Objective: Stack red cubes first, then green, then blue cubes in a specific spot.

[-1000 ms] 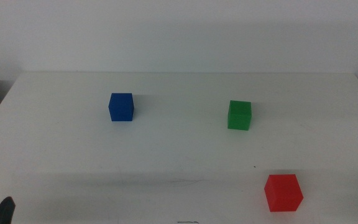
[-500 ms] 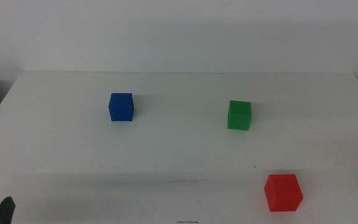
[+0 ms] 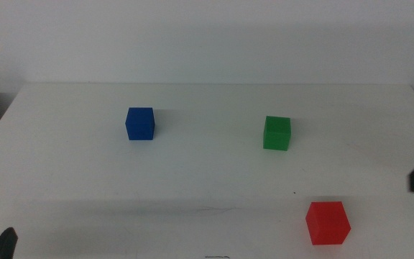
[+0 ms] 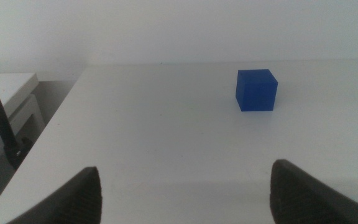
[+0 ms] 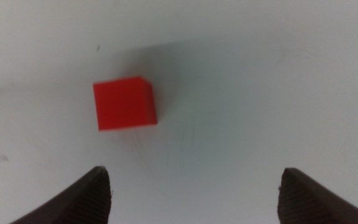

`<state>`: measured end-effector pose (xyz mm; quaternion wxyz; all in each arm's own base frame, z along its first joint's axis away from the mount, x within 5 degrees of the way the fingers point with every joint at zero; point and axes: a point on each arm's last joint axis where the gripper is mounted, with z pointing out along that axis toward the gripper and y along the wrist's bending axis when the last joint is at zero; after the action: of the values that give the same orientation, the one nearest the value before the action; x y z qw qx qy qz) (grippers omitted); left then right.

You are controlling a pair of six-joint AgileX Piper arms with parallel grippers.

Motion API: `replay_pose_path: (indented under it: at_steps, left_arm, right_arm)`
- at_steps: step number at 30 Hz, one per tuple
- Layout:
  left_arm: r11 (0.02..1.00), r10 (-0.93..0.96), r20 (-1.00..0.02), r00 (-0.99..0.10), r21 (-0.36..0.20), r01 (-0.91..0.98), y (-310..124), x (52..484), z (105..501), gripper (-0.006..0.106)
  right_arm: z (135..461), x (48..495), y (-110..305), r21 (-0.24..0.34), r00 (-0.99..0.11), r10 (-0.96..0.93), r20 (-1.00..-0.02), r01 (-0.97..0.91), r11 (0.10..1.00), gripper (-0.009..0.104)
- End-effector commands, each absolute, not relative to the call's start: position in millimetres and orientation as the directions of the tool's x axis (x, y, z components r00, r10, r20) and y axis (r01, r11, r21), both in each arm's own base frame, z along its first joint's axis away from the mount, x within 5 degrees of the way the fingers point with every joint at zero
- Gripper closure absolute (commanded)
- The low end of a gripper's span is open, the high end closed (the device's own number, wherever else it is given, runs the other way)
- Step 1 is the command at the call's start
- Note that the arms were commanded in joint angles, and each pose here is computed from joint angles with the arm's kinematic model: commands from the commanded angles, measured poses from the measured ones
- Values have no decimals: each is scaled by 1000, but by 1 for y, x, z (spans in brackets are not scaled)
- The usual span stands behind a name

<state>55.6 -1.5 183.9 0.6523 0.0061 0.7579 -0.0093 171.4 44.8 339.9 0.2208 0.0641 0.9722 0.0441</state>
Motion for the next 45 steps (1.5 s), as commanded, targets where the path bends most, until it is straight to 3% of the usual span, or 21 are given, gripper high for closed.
replay_pose_path:
  at_steps: [1, 4, 12, 30, 35, 38, 40, 45]
  left_arm:
    - [1000, -17, -999, -45, -18, 23, -2, 55, 194, 9]
    - [1000, -17, -999, -45, -18, 23, -2, 55, 194, 9]
    - [1000, -17, -999, -45, -18, 23, -2, 55, 194, 9]
    - [1000, -17, -999, -45, -18, 23, -2, 55, 194, 9]
    - [1000, -17, -999, -45, -18, 23, -2, 55, 194, 9]
    - [1000, -17, -999, -45, -18, 23, -2, 55, 194, 9]
    - [1000, -17, -999, -45, -18, 23, -2, 55, 194, 9]
    - [1000, -17, -999, -45, -18, 23, -2, 55, 194, 9]
  right_arm:
    - [344, 183, 59, 72, -879, 43, -474, 10, 997, 6]
    - [333, 194, 79, 46, -889, -39, -456, -67, 997, 6]
    - [287, 229, 116, 79, -939, -35, -341, -66, 995, 6]
    - [219, 274, 138, 15, -954, -83, -289, -91, 996, 6]
    - [203, 278, 140, -1, -967, -68, -245, -70, 998, 11]
    - [196, 280, 141, -11, -972, -70, -223, -69, 998, 21]
    - [194, 280, 141, -12, -974, -68, -217, -67, 998, 35]
    - [200, 276, 144, -1, -974, -45, -223, -46, 999, 94]
